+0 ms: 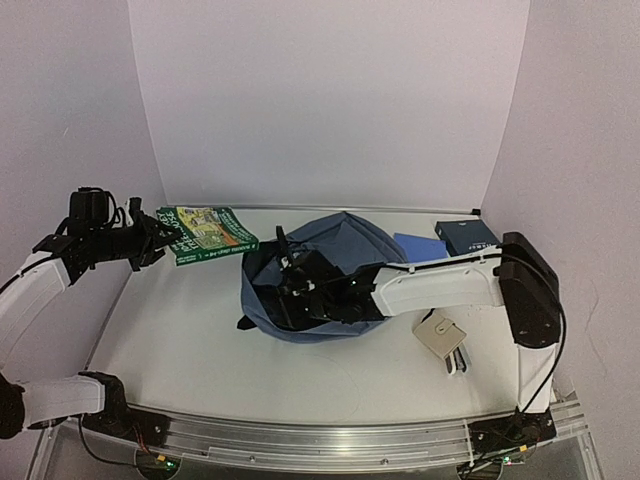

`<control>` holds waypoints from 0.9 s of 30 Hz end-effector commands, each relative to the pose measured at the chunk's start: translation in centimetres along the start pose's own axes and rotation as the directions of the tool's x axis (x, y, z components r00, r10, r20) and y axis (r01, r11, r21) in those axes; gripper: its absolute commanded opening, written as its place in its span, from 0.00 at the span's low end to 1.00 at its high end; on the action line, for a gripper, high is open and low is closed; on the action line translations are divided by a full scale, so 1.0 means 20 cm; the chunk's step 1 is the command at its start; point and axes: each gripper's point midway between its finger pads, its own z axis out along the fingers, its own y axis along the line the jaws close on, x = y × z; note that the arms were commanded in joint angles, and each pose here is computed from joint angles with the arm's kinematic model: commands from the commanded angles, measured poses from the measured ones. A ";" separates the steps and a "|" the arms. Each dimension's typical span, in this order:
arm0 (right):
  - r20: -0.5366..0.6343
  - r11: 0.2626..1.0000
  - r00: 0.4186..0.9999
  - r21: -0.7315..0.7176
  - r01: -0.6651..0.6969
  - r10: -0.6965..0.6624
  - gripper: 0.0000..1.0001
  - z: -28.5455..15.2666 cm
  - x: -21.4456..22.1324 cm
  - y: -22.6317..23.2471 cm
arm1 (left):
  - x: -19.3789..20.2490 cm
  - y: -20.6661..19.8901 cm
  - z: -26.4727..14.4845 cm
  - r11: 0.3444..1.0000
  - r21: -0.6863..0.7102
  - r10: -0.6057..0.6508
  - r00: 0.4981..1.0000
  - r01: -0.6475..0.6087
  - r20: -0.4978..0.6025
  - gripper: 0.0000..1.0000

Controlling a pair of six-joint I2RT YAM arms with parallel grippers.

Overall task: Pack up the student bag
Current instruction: Place the book in the student bag.

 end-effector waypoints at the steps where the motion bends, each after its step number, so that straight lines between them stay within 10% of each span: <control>1: 0.277 0.955 0.949 0.208 -0.210 0.148 0.00 -0.27 -0.34 -0.28 | -0.02 -0.22 -0.06 0.978 0.150 0.142 0.990 -0.142 0.010 0.00; 14: 0.467 0.848 0.793 0.151 -0.508 0.392 0.00 -0.58 -0.59 -0.55 | 0.10 -0.06 0.05 0.987 0.164 0.012 0.997 0.000 -0.073 0.00; 27: 0.505 0.898 0.780 0.023 -0.440 0.369 0.00 -0.76 -0.79 -0.38 | 0.22 -0.12 0.42 0.984 0.177 0.017 0.990 0.009 -0.143 0.00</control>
